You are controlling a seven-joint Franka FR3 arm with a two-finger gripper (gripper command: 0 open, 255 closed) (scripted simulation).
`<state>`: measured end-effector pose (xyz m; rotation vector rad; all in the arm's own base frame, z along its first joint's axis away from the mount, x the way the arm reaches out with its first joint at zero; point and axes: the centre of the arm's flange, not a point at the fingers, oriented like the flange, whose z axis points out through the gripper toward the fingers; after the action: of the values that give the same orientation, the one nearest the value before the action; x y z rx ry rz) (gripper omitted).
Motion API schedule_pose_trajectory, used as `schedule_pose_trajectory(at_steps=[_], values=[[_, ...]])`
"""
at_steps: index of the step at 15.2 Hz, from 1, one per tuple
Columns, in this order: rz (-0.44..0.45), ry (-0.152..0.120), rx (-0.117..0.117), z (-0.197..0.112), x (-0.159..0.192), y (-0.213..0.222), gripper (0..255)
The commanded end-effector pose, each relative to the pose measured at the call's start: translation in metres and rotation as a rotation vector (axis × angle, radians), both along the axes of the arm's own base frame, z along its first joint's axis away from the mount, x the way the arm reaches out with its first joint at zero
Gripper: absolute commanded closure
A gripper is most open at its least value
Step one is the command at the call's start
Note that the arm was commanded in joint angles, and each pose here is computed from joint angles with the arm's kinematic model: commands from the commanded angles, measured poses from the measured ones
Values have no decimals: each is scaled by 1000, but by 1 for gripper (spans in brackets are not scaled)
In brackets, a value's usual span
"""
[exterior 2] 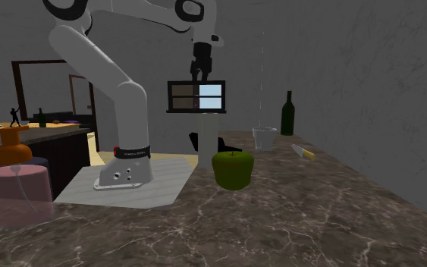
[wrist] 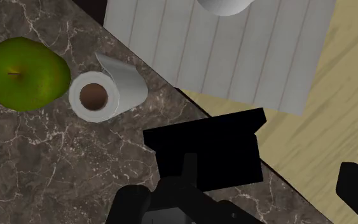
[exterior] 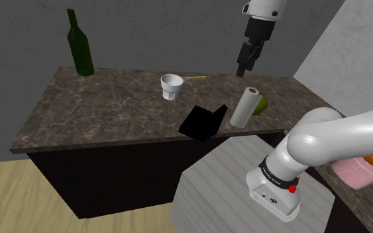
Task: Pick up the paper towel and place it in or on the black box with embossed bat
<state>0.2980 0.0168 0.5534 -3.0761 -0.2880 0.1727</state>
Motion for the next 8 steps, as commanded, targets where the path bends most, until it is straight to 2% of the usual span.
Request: schedule_pose_trajectory(at_steps=[1,8], values=[[0,0,0,0,0,0,0],[60,1,6,-50,6,-77,0]])
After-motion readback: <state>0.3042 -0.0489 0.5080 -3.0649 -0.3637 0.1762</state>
